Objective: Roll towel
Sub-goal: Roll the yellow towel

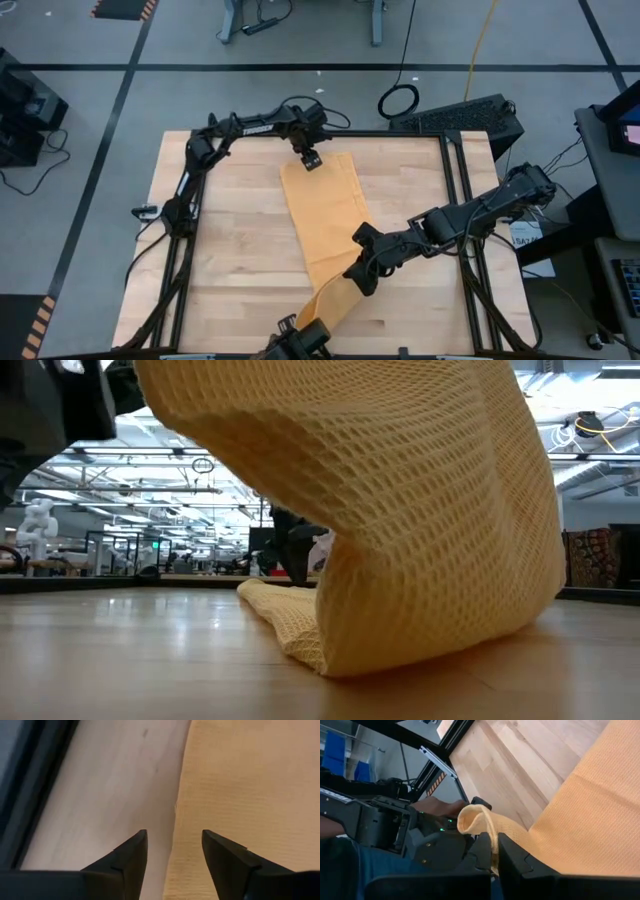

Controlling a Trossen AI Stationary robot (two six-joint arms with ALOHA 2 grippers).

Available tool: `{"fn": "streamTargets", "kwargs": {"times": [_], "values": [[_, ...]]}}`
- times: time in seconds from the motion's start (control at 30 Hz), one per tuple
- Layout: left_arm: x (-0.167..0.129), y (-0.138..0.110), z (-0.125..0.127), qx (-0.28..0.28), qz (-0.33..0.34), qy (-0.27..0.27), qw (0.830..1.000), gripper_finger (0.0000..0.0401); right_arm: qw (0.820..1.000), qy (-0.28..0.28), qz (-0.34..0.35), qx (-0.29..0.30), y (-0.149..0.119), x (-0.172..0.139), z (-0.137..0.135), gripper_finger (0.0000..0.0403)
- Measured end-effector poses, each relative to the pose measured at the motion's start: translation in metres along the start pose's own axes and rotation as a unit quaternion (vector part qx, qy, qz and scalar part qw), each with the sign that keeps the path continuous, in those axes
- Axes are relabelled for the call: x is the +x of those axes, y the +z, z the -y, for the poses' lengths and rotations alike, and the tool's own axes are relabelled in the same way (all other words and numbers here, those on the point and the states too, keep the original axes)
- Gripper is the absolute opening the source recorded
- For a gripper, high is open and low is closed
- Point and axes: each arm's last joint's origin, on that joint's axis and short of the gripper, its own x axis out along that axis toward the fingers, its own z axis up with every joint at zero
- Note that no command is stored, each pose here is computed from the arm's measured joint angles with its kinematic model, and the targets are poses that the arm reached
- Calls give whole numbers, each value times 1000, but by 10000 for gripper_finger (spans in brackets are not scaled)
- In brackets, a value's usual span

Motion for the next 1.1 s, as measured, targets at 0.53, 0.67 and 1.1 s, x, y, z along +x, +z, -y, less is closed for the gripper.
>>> {"fn": "streamTargets", "kwargs": {"times": [0.53, 0.67, 1.1], "values": [[17, -4, 1, 4, -31, 18, 999, 62, 1000, -3, -1, 3, 0, 0, 1, 0], [8, -1, 1, 4, -28, 27, 999, 10, 1000, -3, -1, 3, 0, 0, 1, 0], [-79, 6, 17, 97, 49, -21, 994, 4, 1000, 0, 0, 9, 0, 0, 0, 0]]}}
